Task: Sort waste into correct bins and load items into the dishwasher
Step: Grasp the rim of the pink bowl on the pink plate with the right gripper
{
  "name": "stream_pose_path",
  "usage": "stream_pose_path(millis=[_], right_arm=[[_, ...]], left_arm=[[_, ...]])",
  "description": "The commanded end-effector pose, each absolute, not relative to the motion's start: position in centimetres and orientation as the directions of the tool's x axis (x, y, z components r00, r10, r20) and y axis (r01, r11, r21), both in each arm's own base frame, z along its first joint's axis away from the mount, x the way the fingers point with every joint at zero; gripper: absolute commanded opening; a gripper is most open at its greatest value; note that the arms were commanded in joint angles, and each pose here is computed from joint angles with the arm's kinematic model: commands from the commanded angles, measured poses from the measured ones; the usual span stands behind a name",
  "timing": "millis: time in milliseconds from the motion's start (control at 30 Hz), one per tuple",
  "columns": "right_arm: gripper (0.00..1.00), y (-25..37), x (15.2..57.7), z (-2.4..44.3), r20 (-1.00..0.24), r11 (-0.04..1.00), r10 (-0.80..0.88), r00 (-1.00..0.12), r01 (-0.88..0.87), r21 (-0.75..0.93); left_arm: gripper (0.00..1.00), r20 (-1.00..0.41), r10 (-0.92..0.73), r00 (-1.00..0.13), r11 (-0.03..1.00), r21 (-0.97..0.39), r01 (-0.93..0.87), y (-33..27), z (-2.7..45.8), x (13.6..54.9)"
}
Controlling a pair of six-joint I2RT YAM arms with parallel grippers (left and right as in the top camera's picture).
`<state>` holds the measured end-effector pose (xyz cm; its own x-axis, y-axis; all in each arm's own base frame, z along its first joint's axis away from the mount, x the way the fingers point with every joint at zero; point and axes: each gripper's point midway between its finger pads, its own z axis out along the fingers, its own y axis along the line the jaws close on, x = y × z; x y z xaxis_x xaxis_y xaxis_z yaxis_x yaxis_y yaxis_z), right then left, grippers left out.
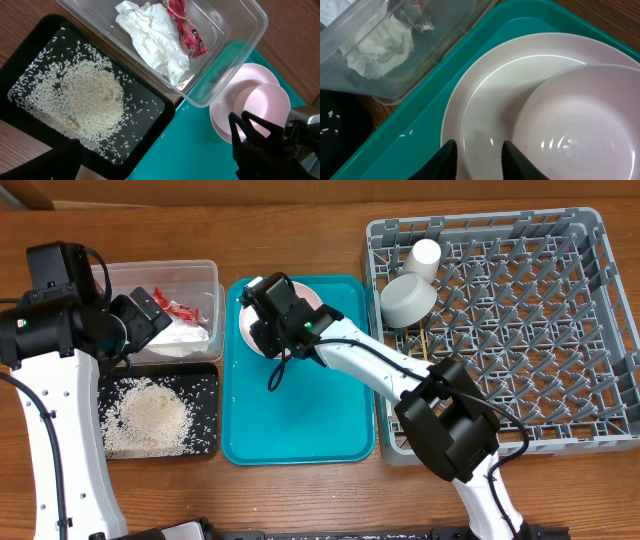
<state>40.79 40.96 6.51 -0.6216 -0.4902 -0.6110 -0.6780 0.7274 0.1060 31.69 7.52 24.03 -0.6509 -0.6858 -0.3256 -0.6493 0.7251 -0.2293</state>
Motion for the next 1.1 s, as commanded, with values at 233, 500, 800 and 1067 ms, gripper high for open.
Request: stream_pose_path(millis=[233, 500, 800, 1067], right_arm=[[0.31, 41.2, 42.5, 7.9, -0.656, 0.739, -0.452, -0.604, -0.665, 0.103], [0.32, 40.8, 42.9, 8.1, -0.659, 0.746, -0.446, -0.605, -0.658, 0.1], [0.32, 39.0, 42.8, 6.4, -0.614, 0.769, -0.464, -0.639, -0.634, 0.079], [0.32, 38.6, 42.3, 5.8, -0.589, 0.77, -0.477, -0.652, -0.634, 0.078]], left_arm=[[1.0, -0.32, -0.689, -0.65, 0.722, -0.23, -0.652, 7.5, 23.9, 31.7], [1.0, -0.32, -0.689, -0.65, 0.722, -0.23, -0.652, 7.5, 23.9, 31.7], [1.0, -0.319, -0.689, -0.65, 0.722, -0.231, -0.652, 7.5, 23.9, 31.7], [1.0, -0.32, -0.689, -0.65, 0.722, -0.23, -0.652, 7.5, 23.9, 31.7]])
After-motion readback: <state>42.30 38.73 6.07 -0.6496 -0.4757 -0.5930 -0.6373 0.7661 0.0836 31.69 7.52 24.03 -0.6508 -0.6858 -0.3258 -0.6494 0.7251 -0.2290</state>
